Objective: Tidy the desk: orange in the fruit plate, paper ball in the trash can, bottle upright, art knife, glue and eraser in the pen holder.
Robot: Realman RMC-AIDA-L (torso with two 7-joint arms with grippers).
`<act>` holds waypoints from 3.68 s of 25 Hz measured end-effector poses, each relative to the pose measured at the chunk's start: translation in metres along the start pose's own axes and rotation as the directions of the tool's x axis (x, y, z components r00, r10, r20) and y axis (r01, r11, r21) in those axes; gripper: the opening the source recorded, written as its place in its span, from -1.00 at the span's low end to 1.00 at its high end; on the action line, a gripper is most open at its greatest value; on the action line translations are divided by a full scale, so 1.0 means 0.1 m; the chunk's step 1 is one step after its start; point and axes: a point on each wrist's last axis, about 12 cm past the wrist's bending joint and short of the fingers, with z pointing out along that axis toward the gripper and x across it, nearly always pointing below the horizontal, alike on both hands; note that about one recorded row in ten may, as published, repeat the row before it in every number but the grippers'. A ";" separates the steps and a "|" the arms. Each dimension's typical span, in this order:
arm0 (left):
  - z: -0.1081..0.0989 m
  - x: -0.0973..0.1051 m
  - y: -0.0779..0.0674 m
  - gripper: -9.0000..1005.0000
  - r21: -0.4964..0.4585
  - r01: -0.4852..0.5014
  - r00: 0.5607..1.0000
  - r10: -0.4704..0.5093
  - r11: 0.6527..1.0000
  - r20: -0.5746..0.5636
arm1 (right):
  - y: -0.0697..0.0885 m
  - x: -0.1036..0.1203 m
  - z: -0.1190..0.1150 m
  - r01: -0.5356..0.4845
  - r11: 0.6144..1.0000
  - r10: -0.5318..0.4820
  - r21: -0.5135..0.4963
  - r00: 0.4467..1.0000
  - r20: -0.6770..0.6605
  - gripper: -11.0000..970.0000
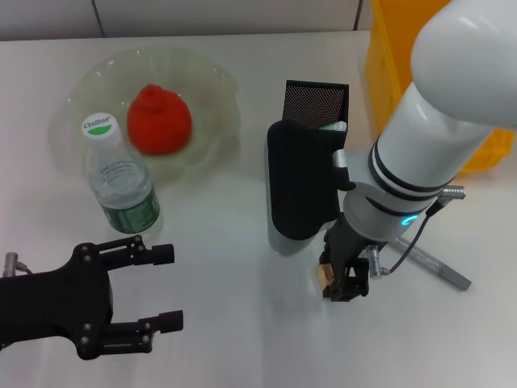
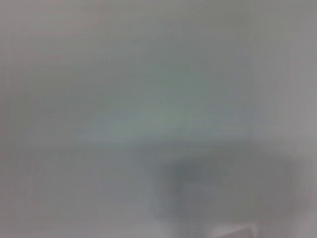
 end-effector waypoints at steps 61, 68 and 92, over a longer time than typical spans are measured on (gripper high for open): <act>0.06 -0.06 0.05 0.57 0.024 -0.017 1.000 0.017 1.000 0.008 | -0.32 0.85 -0.16 -0.607 0.794 0.605 0.033 0.794 0.064 -0.12; 0.06 -0.05 0.04 0.57 0.024 -0.015 1.000 0.015 1.000 0.010 | -0.30 0.81 -0.03 -0.582 0.812 0.580 0.045 0.813 0.050 -0.29; 0.06 -0.03 -0.01 0.57 0.024 -0.014 1.000 0.013 1.000 0.027 | -0.55 1.64 -0.73 -0.590 0.757 0.319 -0.279 -0.038 0.947 -0.68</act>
